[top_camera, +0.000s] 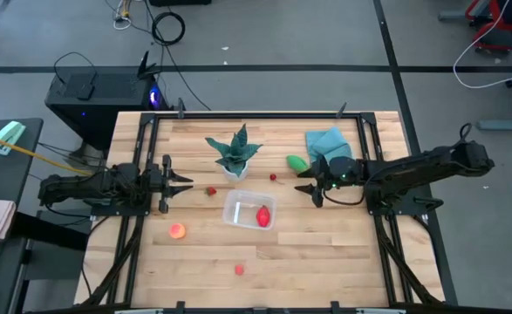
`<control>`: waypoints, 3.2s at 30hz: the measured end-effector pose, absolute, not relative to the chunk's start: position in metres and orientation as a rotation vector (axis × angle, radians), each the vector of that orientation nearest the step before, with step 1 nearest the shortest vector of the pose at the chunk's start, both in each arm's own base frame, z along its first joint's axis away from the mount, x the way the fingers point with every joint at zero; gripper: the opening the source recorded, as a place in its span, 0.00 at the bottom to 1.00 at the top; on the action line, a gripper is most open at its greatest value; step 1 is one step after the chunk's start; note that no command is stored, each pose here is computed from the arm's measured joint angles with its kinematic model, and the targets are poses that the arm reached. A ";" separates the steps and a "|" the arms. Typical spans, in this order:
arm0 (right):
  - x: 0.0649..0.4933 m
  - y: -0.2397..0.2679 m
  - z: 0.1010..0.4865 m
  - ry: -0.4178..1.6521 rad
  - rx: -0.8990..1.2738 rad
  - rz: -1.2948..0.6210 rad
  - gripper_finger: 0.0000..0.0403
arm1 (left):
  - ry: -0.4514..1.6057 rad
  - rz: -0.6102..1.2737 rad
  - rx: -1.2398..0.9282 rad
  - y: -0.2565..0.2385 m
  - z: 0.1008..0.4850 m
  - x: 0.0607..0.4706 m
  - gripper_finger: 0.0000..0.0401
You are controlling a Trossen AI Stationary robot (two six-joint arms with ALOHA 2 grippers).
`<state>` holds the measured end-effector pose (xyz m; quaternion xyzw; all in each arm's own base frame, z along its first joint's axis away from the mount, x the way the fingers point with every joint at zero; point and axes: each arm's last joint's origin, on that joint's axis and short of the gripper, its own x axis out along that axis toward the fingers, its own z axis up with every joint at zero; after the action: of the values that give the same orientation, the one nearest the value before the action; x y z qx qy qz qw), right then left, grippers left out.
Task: Pick and placing Produce into tupperware
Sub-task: Put the corn into the transparent container
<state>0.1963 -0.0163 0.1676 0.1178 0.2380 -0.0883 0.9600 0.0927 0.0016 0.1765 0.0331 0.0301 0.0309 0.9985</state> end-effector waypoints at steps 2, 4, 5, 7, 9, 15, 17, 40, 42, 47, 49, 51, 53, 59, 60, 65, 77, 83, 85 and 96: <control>0.199 -0.017 0.169 0.448 0.214 -0.188 0.59 | 0.060 0.062 0.066 0.002 0.176 0.093 0.20; 0.201 -0.018 0.172 0.413 0.181 -0.199 0.59 | 0.060 0.062 0.066 0.002 0.176 0.093 0.20; 0.202 -0.019 0.172 0.400 0.162 -0.204 0.59 | 0.060 0.062 0.066 0.002 0.176 0.093 0.20; 0.203 -0.022 0.174 0.381 0.142 -0.232 0.59 | 0.060 0.062 0.066 0.002 0.176 0.093 0.21; 0.202 -0.029 0.174 0.375 0.144 -0.268 0.59 | 0.060 0.062 0.066 0.002 0.176 0.093 0.21; 0.197 -0.054 0.174 0.370 0.173 -0.377 0.59 | 0.060 0.062 0.067 0.002 0.176 0.093 0.22; 0.195 -0.063 0.174 0.362 0.183 -0.412 0.59 | 0.060 0.062 0.067 0.002 0.176 0.093 0.21; 0.171 -0.108 0.168 0.479 0.281 -0.430 0.70 | 0.061 0.062 0.078 0.002 0.176 0.093 0.20; 0.170 -0.108 0.168 0.489 0.292 -0.432 0.74 | 0.061 0.061 0.089 0.002 0.176 0.093 0.21; 0.170 -0.107 0.163 0.526 0.312 -0.437 0.81 | 0.060 0.061 0.093 0.002 0.177 0.093 0.21; 0.171 -0.108 0.158 0.551 0.323 -0.441 0.83 | 0.059 0.061 0.093 0.002 0.177 0.093 0.21; 0.173 -0.109 0.152 0.579 0.339 -0.440 0.85 | 0.058 0.061 0.093 0.002 0.177 0.093 0.20; 0.175 -0.111 0.145 0.608 0.352 -0.439 0.86 | 0.058 0.062 0.093 0.002 0.177 0.093 0.20; 0.186 -0.113 0.129 0.656 0.390 -0.398 0.87 | 0.058 0.061 0.101 0.002 0.177 0.093 0.21; 0.189 -0.113 0.129 0.665 0.390 -0.389 0.87 | 0.058 0.061 0.100 0.002 0.177 0.093 0.21; 0.214 -0.112 0.127 0.703 0.375 -0.345 0.87 | 0.058 0.061 0.100 0.002 0.177 0.093 0.20; 0.248 -0.123 0.117 0.873 0.330 -0.337 0.83 | 0.058 0.061 0.100 0.002 0.177 0.093 0.22; 0.243 -0.121 0.124 0.888 0.326 -0.333 0.77 | 0.059 0.061 0.100 0.002 0.177 0.093 0.20; 0.243 -0.120 0.125 0.888 0.324 -0.332 0.75 | 0.059 0.061 0.100 0.002 0.177 0.093 0.20; 0.242 -0.120 0.126 0.892 0.317 -0.341 0.61 | 0.059 0.061 0.100 0.002 0.177 0.093 0.20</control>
<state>0.2421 -0.1204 0.1256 0.1520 0.4275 -0.1633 0.8760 0.0927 0.0016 0.1767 0.0498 0.0293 0.0306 0.9979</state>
